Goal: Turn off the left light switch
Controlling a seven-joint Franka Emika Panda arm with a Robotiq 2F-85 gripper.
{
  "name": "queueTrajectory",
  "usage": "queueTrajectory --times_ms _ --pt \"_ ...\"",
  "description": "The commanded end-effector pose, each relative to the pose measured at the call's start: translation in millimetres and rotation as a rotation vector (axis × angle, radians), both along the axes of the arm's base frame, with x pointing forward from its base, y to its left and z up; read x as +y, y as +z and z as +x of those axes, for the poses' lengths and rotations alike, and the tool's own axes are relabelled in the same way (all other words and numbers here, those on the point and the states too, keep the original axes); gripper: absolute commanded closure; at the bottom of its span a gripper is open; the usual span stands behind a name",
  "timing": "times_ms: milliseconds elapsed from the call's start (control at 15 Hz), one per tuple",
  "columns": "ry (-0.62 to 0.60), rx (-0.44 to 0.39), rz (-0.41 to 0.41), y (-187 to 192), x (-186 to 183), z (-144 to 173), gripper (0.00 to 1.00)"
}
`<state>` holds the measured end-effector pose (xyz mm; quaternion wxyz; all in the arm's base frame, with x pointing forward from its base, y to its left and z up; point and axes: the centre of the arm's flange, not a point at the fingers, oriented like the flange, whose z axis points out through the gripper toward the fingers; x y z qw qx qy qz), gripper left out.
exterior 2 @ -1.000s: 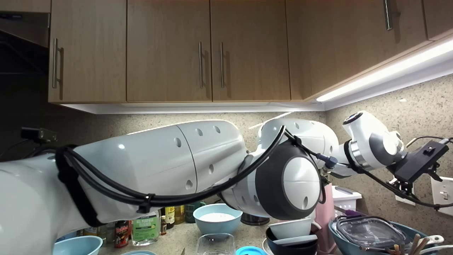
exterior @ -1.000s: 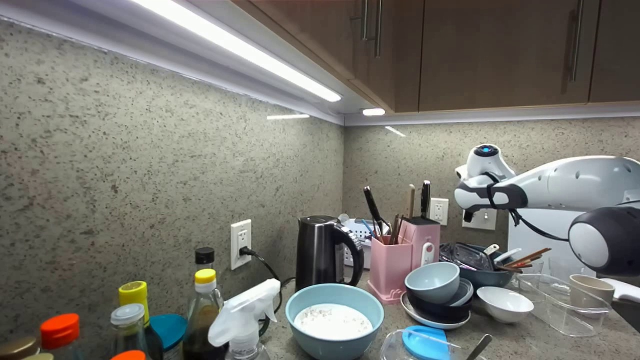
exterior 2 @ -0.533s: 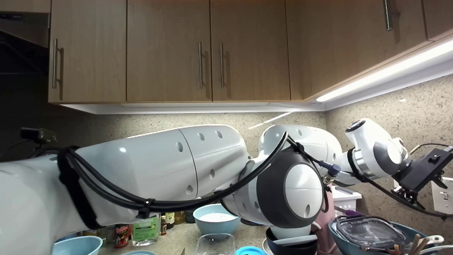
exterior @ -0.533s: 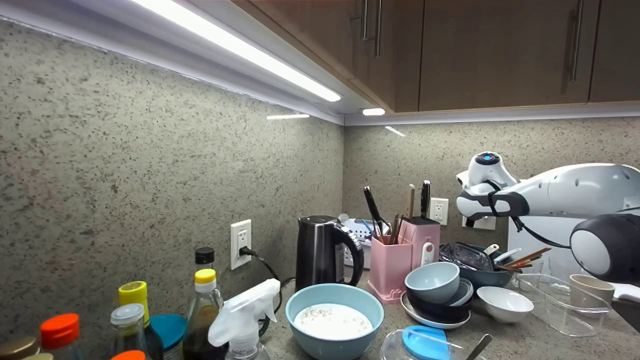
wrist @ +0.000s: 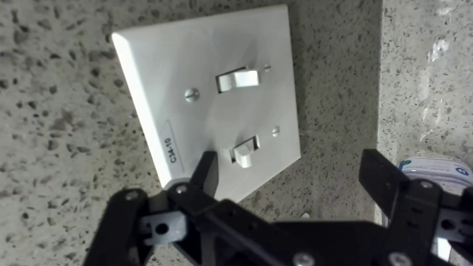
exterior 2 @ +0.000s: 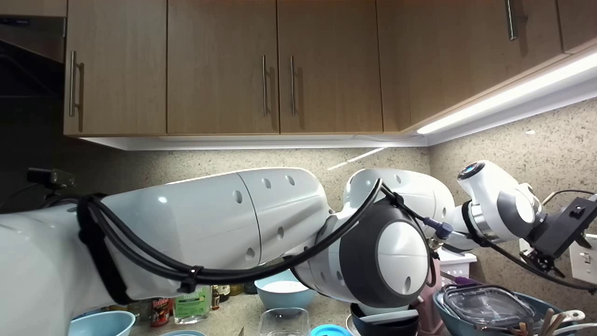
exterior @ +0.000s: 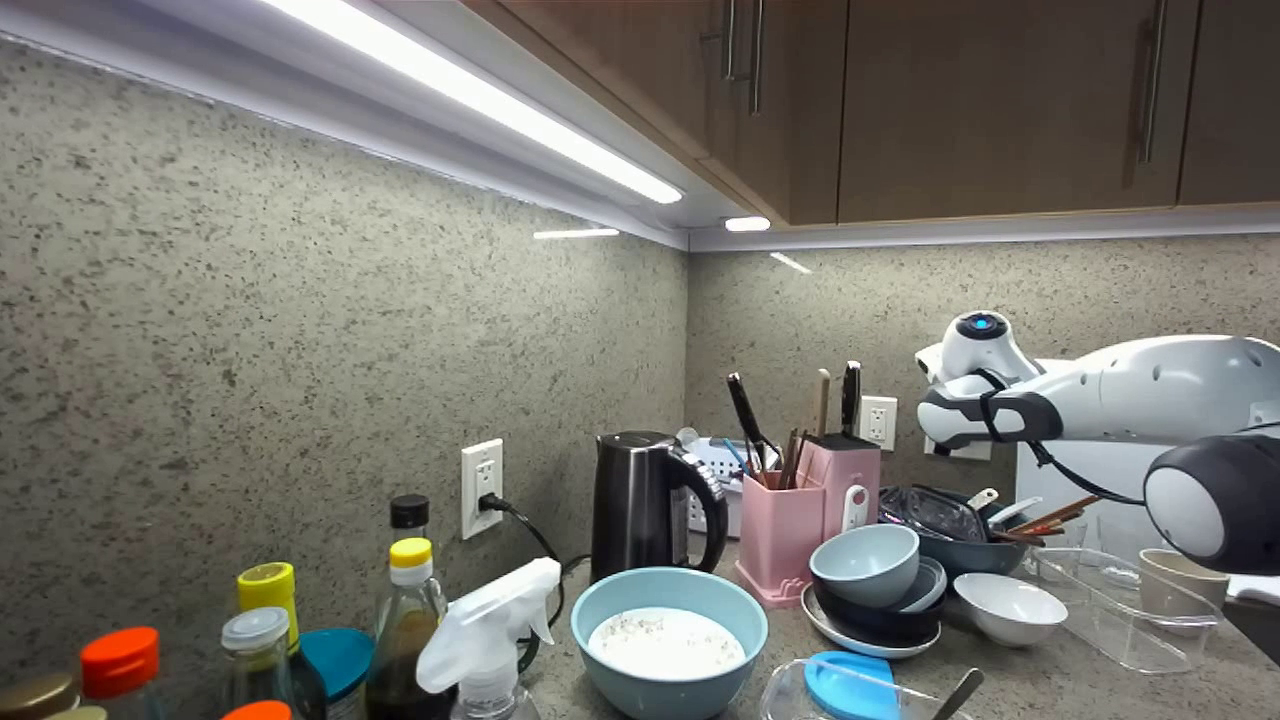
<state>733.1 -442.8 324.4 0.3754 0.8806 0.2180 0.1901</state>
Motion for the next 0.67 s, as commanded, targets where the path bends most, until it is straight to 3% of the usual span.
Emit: queueTrajectory --times_ms 0,467,600 --pt "-0.005 0.014 0.003 -3.5 -1.9 1.5 0.0" --pt "-0.029 0.099 0.036 -30.1 -3.1 5.5 0.0" --pt "-0.041 0.161 0.006 -36.0 -4.0 2.5 0.0"
